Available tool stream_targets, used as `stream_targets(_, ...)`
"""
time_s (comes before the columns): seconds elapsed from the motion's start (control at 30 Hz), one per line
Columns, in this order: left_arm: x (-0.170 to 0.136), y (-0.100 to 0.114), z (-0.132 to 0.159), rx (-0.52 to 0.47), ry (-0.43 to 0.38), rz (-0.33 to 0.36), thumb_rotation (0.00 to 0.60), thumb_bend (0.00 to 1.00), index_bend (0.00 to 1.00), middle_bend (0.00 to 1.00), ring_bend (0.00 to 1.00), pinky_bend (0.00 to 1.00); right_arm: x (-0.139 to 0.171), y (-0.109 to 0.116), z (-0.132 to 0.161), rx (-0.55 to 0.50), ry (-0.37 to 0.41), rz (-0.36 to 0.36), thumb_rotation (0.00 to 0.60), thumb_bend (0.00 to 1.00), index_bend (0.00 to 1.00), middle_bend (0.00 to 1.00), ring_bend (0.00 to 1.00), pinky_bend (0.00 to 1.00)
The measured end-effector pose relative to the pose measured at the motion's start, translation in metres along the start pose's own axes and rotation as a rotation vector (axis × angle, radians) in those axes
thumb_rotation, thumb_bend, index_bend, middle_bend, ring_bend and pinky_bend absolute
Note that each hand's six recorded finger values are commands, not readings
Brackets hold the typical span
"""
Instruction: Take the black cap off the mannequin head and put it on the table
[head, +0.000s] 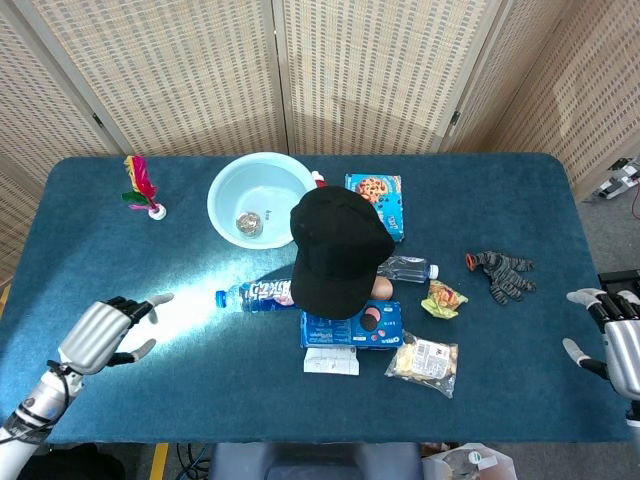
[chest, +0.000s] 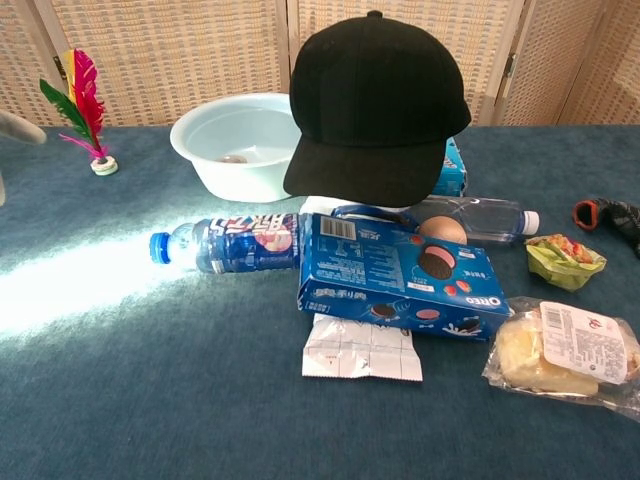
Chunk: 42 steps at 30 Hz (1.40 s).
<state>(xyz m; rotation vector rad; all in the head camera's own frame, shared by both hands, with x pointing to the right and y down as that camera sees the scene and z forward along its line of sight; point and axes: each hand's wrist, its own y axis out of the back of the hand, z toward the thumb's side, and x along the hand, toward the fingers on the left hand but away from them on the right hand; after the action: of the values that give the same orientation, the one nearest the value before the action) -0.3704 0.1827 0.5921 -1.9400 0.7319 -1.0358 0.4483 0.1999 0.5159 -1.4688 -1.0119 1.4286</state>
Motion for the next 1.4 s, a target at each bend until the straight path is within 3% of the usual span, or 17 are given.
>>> stream_targets(0.13,0.024,-0.011,0.011,-0.008,-0.09,0.0,0.6,0.27,0.31,0.7,0.76,0.96,0.001,0.0,-0.002,-0.002,-0.003,0.0,0.6,0.18,0.31,0.31,0.28,0.41)
stream_targets(0.2,0.035,-0.015,0.017,-0.011,-0.126,0.001,0.6,0.27,0.33,0.76,0.81,1.0,0.002,-0.001,-0.003,-0.002,-0.007,0.002,0.6,0.18,0.31,0.31,0.28,0.41)
stream_targets(0.33,0.056,-0.024,0.029,-0.017,-0.187,0.015,0.6,0.27,0.35,0.85,0.9,1.0,0.003,-0.003,-0.005,-0.004,-0.014,0.007,0.6,0.18,0.31,0.31,0.28,0.41)
stream_targets(0.53,0.08,-0.034,0.046,-0.026,-0.255,0.054,0.6,0.27,0.35,0.92,0.97,1.0,0.004,-0.004,-0.009,-0.004,-0.022,0.008,0.6,0.18,0.31,0.31,0.28,0.41)
stream_targets(0.93,0.113,-0.044,0.078,-0.071,-0.329,0.129,0.6,0.27,0.36,0.94,0.98,1.0,0.006,-0.007,-0.015,-0.011,-0.034,0.015,0.6,0.18,0.31,0.31,0.28,0.41)
stream_targets(1.4,0.145,-0.056,0.111,-0.039,-0.393,0.202,0.6,0.26,0.36,0.94,0.98,1.0,0.012,-0.006,-0.024,-0.01,-0.061,0.015,0.6,0.18,0.31,0.31,0.28,0.41)
